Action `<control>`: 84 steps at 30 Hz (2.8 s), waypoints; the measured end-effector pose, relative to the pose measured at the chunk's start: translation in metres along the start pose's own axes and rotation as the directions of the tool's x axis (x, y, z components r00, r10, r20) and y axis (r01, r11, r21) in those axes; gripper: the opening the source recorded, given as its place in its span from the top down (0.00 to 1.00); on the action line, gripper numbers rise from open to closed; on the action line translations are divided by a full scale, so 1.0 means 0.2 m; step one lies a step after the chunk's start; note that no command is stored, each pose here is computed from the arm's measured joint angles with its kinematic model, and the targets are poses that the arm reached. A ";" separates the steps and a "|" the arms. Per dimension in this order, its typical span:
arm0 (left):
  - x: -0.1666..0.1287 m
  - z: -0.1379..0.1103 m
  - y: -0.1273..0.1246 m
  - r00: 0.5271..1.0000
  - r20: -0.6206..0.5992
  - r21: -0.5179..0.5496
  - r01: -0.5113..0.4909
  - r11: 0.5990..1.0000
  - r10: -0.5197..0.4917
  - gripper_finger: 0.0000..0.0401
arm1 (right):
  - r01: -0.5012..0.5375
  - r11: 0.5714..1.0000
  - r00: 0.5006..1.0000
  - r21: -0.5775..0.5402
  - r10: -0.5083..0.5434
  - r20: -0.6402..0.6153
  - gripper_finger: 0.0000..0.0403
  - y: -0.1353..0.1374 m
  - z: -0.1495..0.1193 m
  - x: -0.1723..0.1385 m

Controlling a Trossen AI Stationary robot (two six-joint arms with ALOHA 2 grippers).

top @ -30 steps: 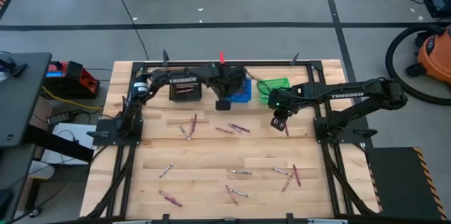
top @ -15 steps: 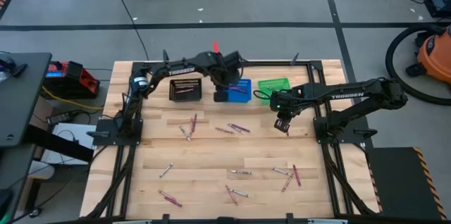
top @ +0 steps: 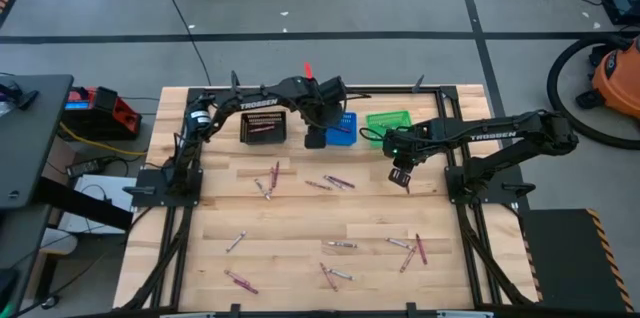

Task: Sort crayons
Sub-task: Put the red crayon into the blue bin

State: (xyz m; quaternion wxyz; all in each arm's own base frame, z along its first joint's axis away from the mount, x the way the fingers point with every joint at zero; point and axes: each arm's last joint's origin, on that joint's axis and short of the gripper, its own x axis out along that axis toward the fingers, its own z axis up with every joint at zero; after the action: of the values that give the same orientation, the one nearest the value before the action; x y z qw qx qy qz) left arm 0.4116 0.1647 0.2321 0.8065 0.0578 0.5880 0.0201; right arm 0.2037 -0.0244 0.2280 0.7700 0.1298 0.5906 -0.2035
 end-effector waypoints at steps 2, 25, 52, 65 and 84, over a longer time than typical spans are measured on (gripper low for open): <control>0.00 -0.02 0.00 1.000 -0.024 0.002 0.010 1.000 -0.009 0.74 | -0.001 1.000 1.000 0.000 0.001 0.003 0.78 0.00 0.00 0.00; -0.08 -0.06 -0.24 0.961 -0.249 0.051 0.137 0.989 -0.120 0.73 | -0.051 0.997 0.958 -0.056 0.065 0.280 0.78 0.03 0.19 0.05; -0.40 -0.51 -0.65 0.995 -0.059 -0.060 0.079 0.995 -0.082 0.73 | -0.096 0.972 0.917 -0.214 0.170 0.361 0.78 0.31 0.26 0.20; -0.25 -0.59 -0.70 0.998 -0.045 -0.095 0.049 0.994 -0.053 0.73 | -0.077 0.970 0.938 -0.230 0.148 0.313 0.78 0.36 0.28 0.35; -0.21 -0.57 -0.70 0.999 0.042 -0.122 0.035 0.992 -0.030 0.73 | -0.099 0.968 0.942 -0.231 0.166 0.293 0.78 0.46 0.25 0.44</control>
State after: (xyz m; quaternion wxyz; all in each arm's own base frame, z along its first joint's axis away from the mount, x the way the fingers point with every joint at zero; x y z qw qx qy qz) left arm 0.2856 0.0298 0.2209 0.8204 -0.0010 0.5703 0.0419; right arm 0.3087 0.0215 0.1526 0.8746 0.0527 0.4707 -0.1042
